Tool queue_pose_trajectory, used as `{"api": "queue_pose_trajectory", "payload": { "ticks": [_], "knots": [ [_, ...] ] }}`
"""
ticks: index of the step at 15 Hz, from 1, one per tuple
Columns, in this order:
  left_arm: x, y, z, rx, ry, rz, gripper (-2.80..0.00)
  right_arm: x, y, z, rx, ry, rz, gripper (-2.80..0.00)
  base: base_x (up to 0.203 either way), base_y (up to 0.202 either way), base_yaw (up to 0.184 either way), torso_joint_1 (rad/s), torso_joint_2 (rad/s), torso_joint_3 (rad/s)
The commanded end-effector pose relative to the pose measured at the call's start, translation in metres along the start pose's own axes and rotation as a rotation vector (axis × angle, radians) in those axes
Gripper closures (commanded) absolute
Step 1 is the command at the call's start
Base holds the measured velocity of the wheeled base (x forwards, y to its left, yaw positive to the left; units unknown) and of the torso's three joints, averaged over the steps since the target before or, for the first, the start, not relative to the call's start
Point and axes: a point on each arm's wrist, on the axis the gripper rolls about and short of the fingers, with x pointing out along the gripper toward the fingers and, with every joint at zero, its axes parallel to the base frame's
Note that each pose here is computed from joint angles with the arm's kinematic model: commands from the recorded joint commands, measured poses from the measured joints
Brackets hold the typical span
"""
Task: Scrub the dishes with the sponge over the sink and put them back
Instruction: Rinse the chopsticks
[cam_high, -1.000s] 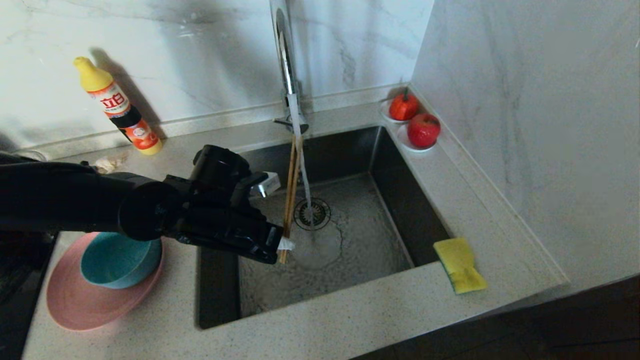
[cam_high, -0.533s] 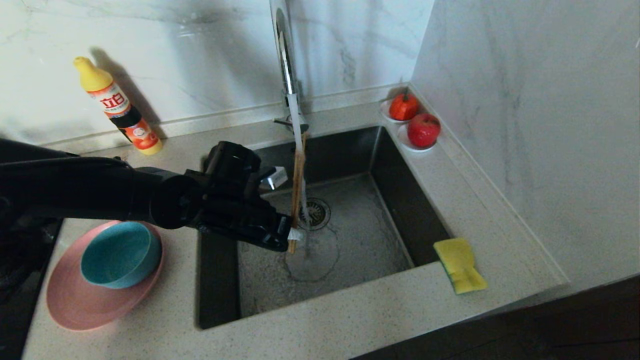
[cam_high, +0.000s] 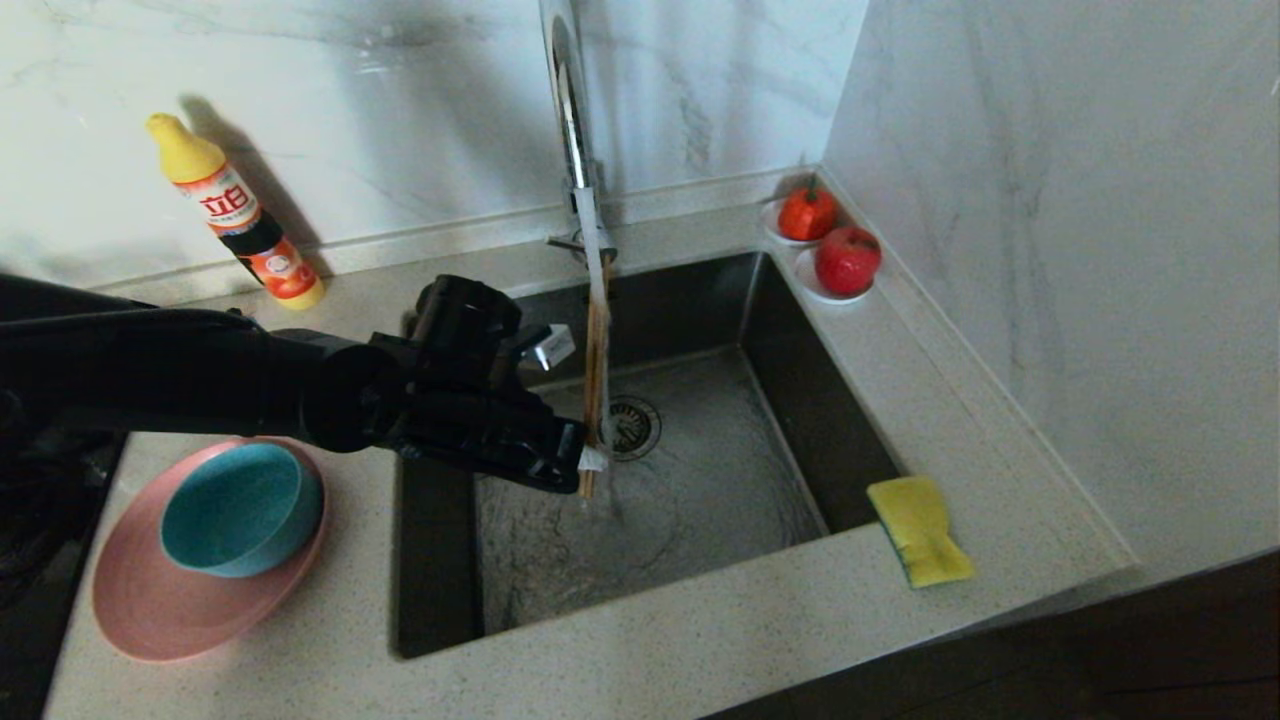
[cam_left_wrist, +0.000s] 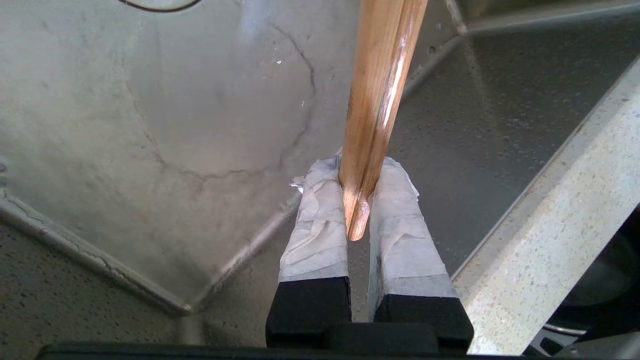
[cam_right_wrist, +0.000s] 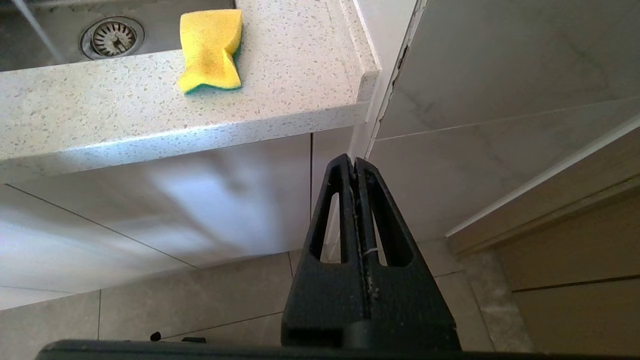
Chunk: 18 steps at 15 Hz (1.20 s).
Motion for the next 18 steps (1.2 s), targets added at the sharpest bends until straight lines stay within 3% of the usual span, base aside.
{"api": "queue_pose_trajectory", "payload": {
  "ticks": [1,10,14,18],
  "knots": [
    [-0.005,-0.002,0.002,0.005,-0.014,-0.002,0.0,0.0,0.0,0.0,0.0,0.0,0.0,0.0,0.0,0.0,0.0,0.0,0.0,0.0],
    [-0.003,-0.001,0.017,0.019,-0.084,-0.004,0.0,0.0,0.0,0.0,-0.001,0.0,0.0,0.0,0.0,0.0,0.0,0.0,0.0,0.0],
    [0.0,0.0,0.023,0.027,-0.15,-0.001,0.0,0.0,0.0,0.0,0.0,0.0,0.0,0.0,0.0,0.0,0.0,0.0,0.0,0.0],
    [-0.001,-0.001,0.021,0.022,-0.148,-0.003,0.0,0.0,0.0,0.0,0.0,-0.001,0.0,0.0,0.0,0.0,0.0,0.0,0.0,0.0]
  ]
}}
